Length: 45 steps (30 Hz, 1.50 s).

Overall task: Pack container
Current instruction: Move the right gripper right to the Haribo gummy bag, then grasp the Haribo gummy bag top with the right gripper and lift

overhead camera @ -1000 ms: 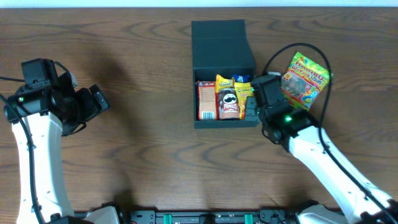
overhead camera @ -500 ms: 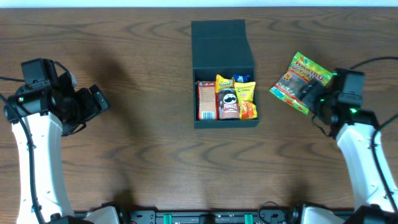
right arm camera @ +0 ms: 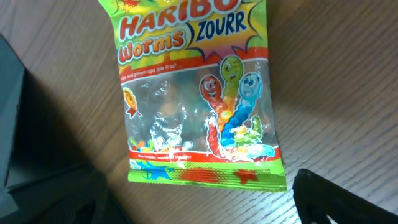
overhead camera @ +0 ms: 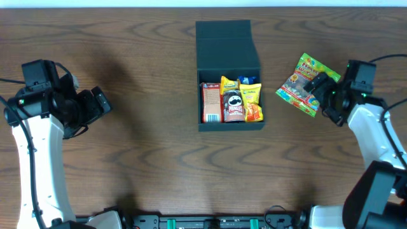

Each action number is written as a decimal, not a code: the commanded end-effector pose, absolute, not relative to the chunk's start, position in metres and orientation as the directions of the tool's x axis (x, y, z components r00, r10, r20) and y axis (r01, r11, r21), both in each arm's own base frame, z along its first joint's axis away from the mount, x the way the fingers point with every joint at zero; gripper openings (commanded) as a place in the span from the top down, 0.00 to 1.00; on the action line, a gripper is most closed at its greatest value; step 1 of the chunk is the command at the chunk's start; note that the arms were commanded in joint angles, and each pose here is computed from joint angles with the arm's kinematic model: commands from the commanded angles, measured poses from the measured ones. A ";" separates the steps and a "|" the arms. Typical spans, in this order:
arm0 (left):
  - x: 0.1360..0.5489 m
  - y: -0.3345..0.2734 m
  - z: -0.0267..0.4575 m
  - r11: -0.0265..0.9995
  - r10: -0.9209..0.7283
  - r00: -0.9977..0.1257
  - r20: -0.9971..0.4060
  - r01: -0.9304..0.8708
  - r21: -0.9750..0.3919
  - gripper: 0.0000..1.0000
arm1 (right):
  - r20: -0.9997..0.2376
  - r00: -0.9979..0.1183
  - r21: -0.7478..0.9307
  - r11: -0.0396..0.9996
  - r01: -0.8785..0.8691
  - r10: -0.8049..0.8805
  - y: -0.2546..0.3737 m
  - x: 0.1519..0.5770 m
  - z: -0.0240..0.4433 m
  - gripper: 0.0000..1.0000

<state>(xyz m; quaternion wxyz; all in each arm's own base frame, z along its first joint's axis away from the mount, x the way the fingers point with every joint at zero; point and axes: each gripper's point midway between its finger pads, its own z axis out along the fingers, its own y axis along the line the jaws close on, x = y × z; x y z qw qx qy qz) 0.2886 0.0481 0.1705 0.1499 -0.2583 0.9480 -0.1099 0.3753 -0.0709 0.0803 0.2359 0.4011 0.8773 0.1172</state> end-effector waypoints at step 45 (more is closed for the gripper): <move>0.288 0.049 0.167 0.843 -0.521 -0.825 -0.220 -0.458 -0.281 0.05 | -0.267 -0.659 0.531 0.678 0.509 0.704 -0.107 0.392 -0.014 0.90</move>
